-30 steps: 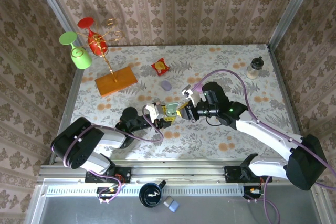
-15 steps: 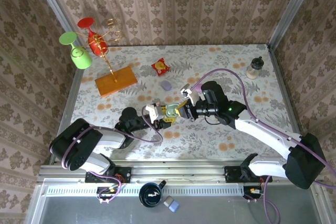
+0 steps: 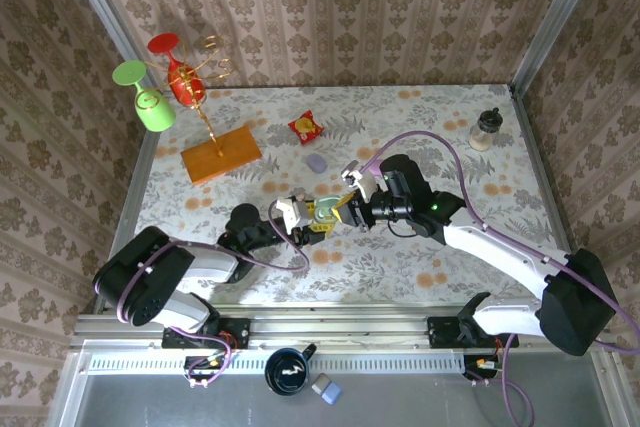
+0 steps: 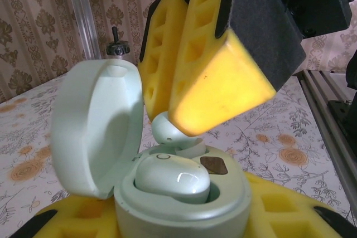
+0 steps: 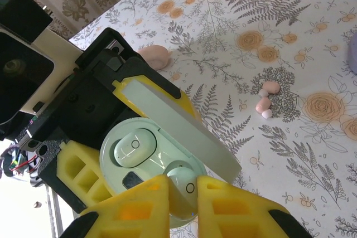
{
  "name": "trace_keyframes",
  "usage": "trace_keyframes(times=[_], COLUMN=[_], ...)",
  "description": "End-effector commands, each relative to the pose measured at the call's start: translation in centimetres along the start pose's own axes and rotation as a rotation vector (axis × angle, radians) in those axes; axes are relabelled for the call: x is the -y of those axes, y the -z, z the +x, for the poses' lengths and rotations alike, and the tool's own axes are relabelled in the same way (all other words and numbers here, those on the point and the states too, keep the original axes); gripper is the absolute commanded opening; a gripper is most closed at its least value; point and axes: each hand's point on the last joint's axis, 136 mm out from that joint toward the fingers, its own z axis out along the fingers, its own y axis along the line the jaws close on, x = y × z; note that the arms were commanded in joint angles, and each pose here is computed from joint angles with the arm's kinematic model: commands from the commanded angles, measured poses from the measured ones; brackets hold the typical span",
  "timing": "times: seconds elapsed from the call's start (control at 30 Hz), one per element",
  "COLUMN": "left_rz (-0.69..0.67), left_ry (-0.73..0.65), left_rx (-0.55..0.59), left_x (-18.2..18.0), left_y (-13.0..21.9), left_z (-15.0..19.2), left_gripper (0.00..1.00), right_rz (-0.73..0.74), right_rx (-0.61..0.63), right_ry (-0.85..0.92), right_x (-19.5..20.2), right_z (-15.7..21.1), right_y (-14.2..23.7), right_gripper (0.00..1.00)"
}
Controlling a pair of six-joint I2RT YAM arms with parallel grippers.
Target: Insert wireless bluetooth earbuds into charging case
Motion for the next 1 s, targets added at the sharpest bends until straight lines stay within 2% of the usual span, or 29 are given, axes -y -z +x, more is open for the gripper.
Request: trace_keyframes(times=[0.0,0.27,0.43,0.63,0.8,0.97], left_rz=[0.022,0.043,0.048,0.062,0.072,0.067], left_ry=[-0.010,-0.021,-0.013,-0.008,-0.035,-0.052], left_rx=[0.038,0.038,0.030,0.032,0.022,0.012], left_x=[0.3,0.6,0.6,0.7,0.9,0.8], left_y=[0.1,0.2,0.0,0.0,0.0,0.0], left_z=[-1.2,-1.2,-0.9,-0.9,-0.5,0.0], left_gripper=[0.18,0.18,0.18,0.18,0.18,0.18], right_rz=[-0.007,-0.007,0.005,0.061,0.109,0.096], right_rx=[-0.022,0.028,0.062,0.101,0.205,0.146], right_ry=[0.016,-0.007,-0.011,-0.033,-0.097,-0.196], right_x=[-0.1,-0.8,-1.0,-0.5,-0.1,-0.3], right_z=[0.5,-1.8,-2.6,-2.7,-4.9,-6.8], right_y=[-0.4,0.8,1.6,2.7,4.2,3.4], right_gripper=[0.18,0.25,0.38,0.40,0.43,0.47])
